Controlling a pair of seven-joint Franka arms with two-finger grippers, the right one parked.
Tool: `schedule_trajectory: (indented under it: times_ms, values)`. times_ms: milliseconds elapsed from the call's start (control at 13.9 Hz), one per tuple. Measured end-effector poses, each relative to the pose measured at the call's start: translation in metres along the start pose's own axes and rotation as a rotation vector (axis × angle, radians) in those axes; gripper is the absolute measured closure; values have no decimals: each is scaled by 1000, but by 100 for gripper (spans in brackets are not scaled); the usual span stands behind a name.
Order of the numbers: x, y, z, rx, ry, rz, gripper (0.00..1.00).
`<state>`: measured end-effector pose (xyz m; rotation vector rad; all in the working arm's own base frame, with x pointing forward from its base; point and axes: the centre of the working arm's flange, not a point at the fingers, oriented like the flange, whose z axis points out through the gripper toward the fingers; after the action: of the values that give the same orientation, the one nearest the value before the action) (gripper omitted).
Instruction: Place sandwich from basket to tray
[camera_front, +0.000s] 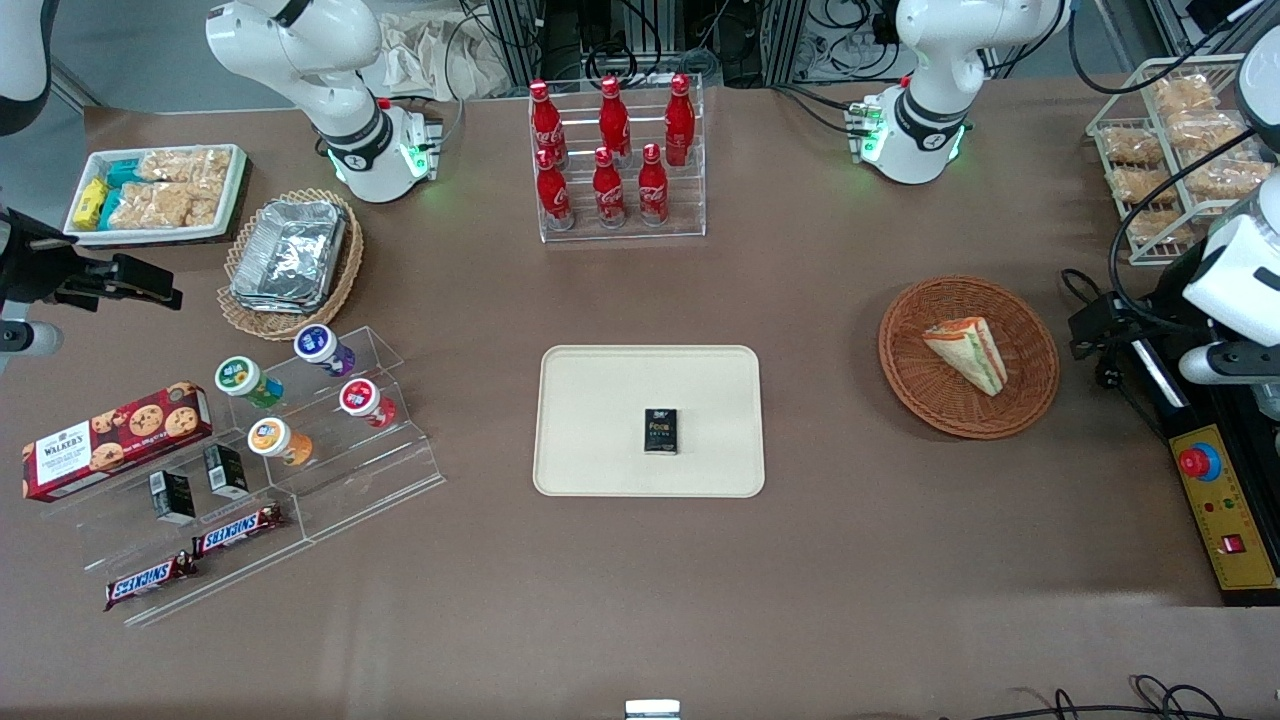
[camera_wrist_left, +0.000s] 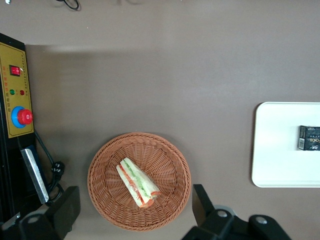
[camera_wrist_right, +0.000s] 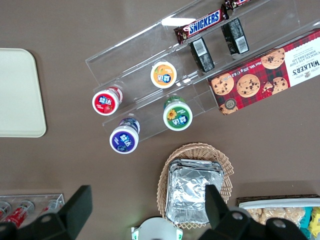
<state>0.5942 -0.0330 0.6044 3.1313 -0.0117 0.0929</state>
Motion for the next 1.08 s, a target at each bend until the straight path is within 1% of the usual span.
schedule_trajectory:
  times_ms: [359,646,718,790,934,1077]
  values:
    - [1,-2,4,3,-10,-11,1]
    - [1,-17,20,7,-70,-87,1]
    - [0,-19,24,10,-90,-127,0]
    - [-3,-19,28,17,-112,-204,0]
    - [-6,-17,37,35,-139,-405,0]
    - [-10,-11,49,55,-168,-548,0]
